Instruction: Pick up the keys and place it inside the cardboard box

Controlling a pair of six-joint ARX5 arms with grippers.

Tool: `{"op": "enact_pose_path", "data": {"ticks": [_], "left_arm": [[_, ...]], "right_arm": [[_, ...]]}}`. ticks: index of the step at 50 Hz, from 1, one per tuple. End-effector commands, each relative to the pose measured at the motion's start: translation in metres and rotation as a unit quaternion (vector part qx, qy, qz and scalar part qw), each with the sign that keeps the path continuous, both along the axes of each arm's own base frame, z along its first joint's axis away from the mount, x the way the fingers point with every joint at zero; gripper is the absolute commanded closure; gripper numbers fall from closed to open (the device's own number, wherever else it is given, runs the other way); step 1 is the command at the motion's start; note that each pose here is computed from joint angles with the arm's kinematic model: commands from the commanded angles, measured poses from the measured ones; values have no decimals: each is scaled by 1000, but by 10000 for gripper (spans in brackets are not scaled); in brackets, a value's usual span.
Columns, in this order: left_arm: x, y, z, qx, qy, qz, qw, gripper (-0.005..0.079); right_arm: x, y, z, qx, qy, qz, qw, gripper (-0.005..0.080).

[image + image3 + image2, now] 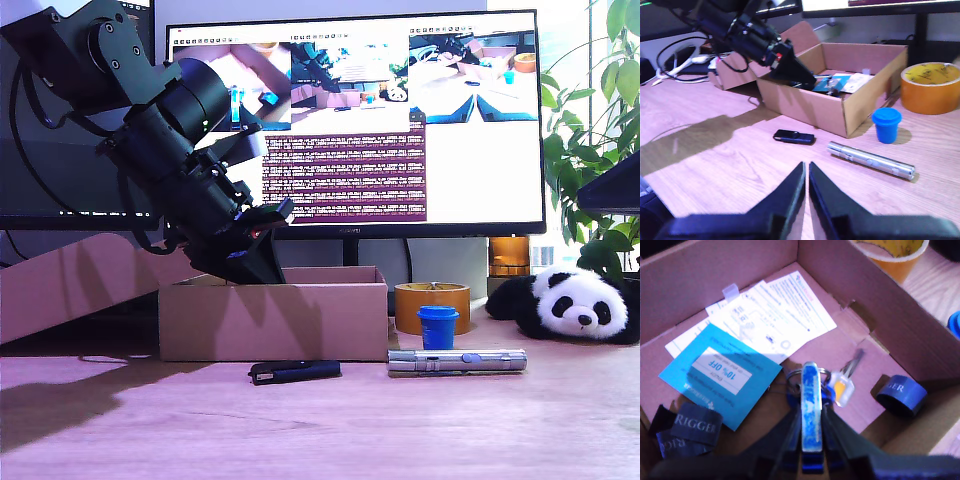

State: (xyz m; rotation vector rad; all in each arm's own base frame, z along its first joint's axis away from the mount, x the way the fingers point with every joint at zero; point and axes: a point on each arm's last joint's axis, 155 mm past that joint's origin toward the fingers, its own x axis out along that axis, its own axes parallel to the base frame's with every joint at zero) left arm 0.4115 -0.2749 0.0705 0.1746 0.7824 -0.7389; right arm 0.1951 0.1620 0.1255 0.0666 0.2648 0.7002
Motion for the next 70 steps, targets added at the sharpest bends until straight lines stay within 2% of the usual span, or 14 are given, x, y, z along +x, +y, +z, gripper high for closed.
{"op": "enact_pose_path", "data": {"ticks": [1,4,11,21,24,34,55,63,70], "left_arm": [[-1,-2,-4,0,4,-2,1000,750],[-1,-2,-4,-1,3,-2,1000,723],[0,-3,-3,-2,1,-2,1000,576],[0,-3,-2,-3,2,-3,1000,567],[-2,-4,-2,-5,5,-7,1000,586],[-8,-10,16,-25,0,-22,999,762],[-17,-3,82,-48,-50,-20,997,764],[-19,3,92,-44,-59,-12,997,764],[-28,9,93,-44,-61,-10,997,764]], "right_arm": [[0,0,-6,-4,4,1,1000,765],[0,0,-6,-4,4,1,1000,765],[0,0,-6,-4,4,1,1000,765],[0,0,-6,-4,4,1,1000,765],[0,0,-6,-4,4,0,1000,765],[7,-9,-6,-10,0,-30,999,765],[33,-52,-6,-67,-36,-143,987,765],[47,-86,-6,-74,-34,-213,974,765],[53,-107,-6,-57,-22,-250,966,764]]}}
